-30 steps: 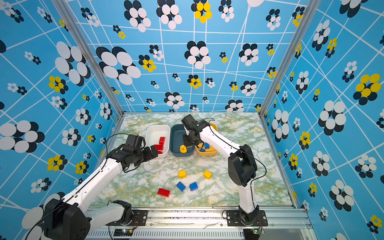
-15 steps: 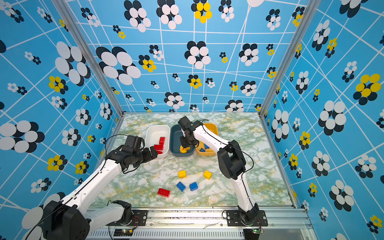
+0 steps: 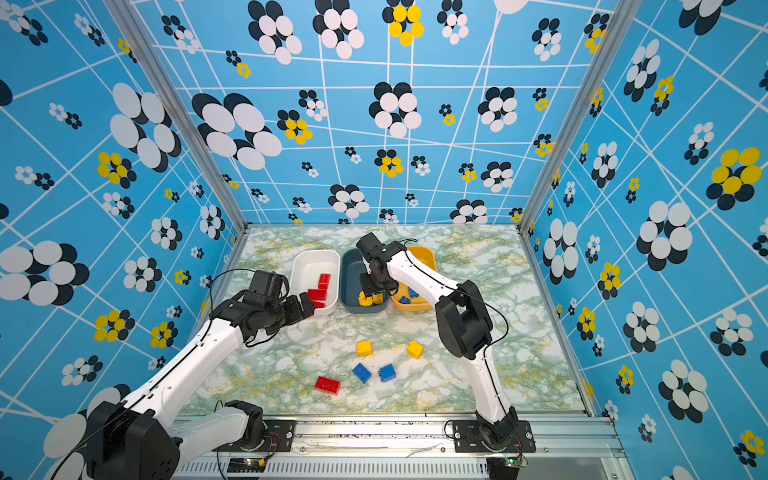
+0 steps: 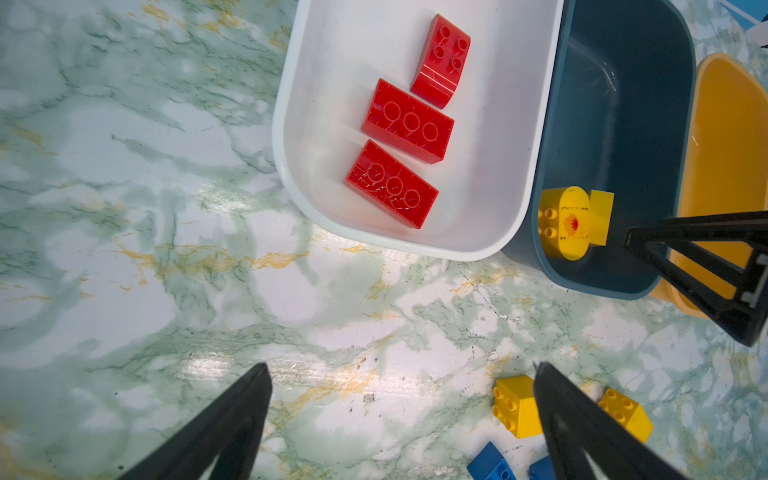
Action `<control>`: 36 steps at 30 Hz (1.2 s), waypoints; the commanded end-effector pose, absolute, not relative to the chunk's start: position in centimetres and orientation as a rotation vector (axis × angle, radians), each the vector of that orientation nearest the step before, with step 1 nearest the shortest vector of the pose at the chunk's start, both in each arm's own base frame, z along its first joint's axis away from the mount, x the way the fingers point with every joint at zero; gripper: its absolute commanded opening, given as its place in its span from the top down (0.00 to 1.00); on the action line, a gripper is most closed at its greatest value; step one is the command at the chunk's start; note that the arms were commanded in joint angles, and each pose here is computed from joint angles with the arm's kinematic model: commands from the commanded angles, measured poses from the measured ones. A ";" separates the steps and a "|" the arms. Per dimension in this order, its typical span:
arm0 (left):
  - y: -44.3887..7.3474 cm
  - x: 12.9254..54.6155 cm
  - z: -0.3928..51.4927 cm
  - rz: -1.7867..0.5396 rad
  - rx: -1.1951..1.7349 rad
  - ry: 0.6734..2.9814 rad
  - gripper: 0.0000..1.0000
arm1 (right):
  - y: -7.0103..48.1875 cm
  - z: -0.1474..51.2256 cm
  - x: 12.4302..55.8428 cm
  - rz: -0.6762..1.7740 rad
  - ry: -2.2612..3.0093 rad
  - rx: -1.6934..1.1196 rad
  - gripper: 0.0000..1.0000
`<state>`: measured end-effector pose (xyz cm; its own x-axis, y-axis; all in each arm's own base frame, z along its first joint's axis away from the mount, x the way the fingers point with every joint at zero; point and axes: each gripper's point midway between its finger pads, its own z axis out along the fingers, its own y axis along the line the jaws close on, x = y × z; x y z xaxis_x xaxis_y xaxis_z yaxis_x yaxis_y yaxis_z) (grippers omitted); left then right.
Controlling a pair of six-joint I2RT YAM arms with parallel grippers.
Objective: Sort the legos into containers by color
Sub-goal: 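Carry the yellow brick over the teal bin with the right gripper, then open the right gripper to drop the yellow brick into the teal bin, then move the right gripper back and lower it onto another yellow brick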
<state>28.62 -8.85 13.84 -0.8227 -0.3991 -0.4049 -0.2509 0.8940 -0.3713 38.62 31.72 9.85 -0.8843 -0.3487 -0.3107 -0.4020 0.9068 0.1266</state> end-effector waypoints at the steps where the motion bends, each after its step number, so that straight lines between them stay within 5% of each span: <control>1: -8.7 28.0 13.6 -0.416 -0.480 2.591 0.00 | 31.0 12.3 37.2 0.305 2.781 -0.531 0.43; 24: -10.5 29.7 14.1 -0.441 -0.390 2.607 0.01 | 21.7 9.3 25.8 0.319 2.948 0.135 0.26; 36: -10.8 29.8 14.1 -0.450 -0.356 2.618 0.01 | 19.1 6.5 23.4 0.221 2.982 0.466 0.14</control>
